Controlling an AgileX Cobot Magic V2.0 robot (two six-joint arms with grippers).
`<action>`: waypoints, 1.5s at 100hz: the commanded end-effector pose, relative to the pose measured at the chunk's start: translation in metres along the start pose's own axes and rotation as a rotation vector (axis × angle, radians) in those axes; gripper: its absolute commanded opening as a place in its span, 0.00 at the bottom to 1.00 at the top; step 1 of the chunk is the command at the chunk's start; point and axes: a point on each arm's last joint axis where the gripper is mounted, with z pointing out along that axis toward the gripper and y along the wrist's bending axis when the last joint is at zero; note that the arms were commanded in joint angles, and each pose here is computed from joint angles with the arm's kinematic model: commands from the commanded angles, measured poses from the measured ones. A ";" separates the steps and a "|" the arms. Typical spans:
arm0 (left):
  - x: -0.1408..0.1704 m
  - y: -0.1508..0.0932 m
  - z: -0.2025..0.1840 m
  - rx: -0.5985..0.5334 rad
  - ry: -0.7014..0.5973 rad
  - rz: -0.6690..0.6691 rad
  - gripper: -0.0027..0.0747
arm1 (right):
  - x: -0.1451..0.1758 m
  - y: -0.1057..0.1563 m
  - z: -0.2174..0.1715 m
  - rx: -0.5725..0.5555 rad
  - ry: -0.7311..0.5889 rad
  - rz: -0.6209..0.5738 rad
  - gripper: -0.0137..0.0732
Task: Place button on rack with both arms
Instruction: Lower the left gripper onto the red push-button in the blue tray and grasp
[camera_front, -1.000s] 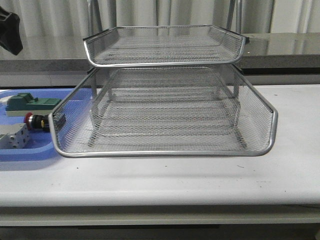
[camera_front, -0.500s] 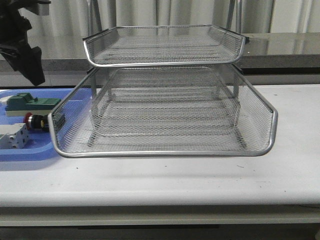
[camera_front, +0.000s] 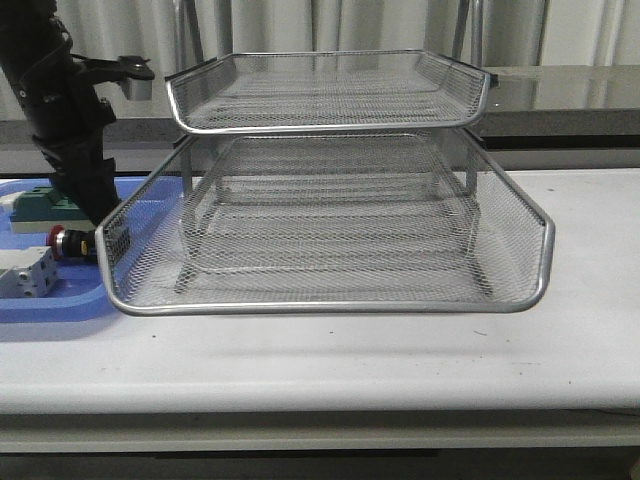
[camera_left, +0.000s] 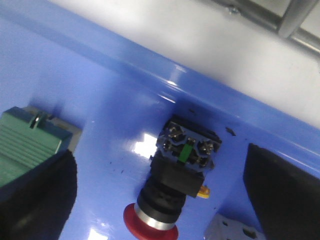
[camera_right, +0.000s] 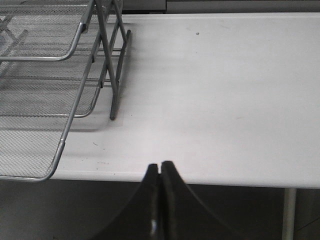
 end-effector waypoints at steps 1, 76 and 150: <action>-0.011 0.003 -0.029 -0.070 -0.064 0.034 0.86 | -0.015 0.001 -0.005 -0.002 -0.101 -0.009 0.08; -0.004 0.006 0.019 -0.009 -0.018 0.056 0.81 | -0.015 0.001 -0.005 -0.002 -0.101 -0.009 0.08; -0.021 0.015 -0.061 -0.099 -0.041 -0.003 0.01 | -0.013 0.000 -0.003 0.000 -0.090 -0.009 0.08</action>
